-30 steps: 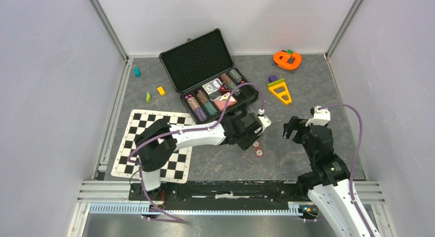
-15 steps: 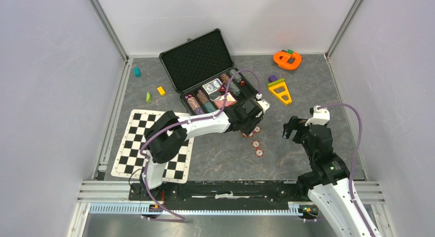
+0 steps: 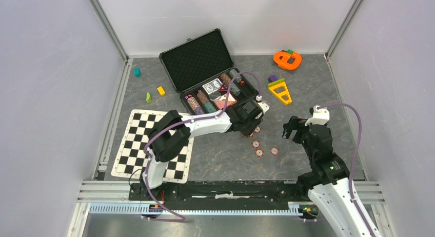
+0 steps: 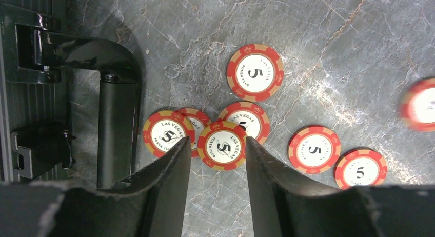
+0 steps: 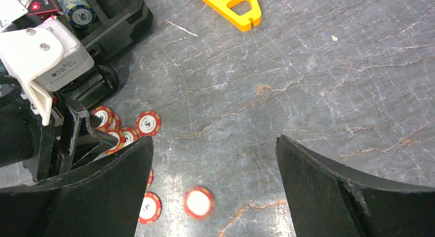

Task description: Pack up texas hold em set

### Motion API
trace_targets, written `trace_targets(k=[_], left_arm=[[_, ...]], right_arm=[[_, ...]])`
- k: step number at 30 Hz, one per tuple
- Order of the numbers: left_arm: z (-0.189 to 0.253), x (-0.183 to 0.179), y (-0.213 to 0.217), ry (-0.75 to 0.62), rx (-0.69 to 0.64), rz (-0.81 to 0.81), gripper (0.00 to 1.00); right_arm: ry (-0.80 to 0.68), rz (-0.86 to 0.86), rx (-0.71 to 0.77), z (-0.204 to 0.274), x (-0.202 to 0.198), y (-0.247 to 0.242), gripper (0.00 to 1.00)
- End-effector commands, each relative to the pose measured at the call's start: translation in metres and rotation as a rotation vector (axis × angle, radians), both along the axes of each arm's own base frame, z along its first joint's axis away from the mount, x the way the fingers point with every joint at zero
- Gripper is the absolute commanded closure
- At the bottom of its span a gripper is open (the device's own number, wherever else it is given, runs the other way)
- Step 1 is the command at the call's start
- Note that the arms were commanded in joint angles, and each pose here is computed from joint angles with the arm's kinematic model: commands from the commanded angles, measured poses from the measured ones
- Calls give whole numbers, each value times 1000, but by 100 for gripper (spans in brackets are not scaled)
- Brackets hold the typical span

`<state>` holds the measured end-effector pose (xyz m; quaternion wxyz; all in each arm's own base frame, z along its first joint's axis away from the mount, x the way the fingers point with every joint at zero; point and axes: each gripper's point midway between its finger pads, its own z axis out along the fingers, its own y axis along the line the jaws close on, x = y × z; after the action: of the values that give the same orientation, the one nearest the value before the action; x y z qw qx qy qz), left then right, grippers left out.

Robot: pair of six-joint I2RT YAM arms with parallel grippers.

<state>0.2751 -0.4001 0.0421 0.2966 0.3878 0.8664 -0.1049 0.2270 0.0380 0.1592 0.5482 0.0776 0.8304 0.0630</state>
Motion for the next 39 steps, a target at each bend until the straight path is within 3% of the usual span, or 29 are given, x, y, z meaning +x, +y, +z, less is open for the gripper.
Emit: trace_targets(k=[1, 3, 7, 14, 19, 22, 35, 39], left_arm=[[2, -1, -4, 7, -28, 3, 45], [3, -2, -3, 7, -29, 5, 35], [15, -5, -1, -4, -57, 11, 29], [47, -17, 9, -23, -147, 26, 13], [62, -18, 25, -60, -192, 92, 7], [72, -23, 38, -87, -235, 118, 1], [95, -45, 86, -135, -335, 158, 0], [95, -46, 91, -139, -336, 162, 0]], right_arm=[[-53, -7, 18, 16, 6, 1, 4], [-46, 2, 17, 14, 6, 3, 2], [25, 28, -8, -2, 6, 6, 2], [348, 40, -15, -47, -16, 13, 7], [593, 36, -16, -82, -47, 14, 10], [652, 31, -17, -97, -58, 13, 10], [848, -7, -49, -139, -90, 5, 23], [844, -37, -53, -143, -88, 2, 26]])
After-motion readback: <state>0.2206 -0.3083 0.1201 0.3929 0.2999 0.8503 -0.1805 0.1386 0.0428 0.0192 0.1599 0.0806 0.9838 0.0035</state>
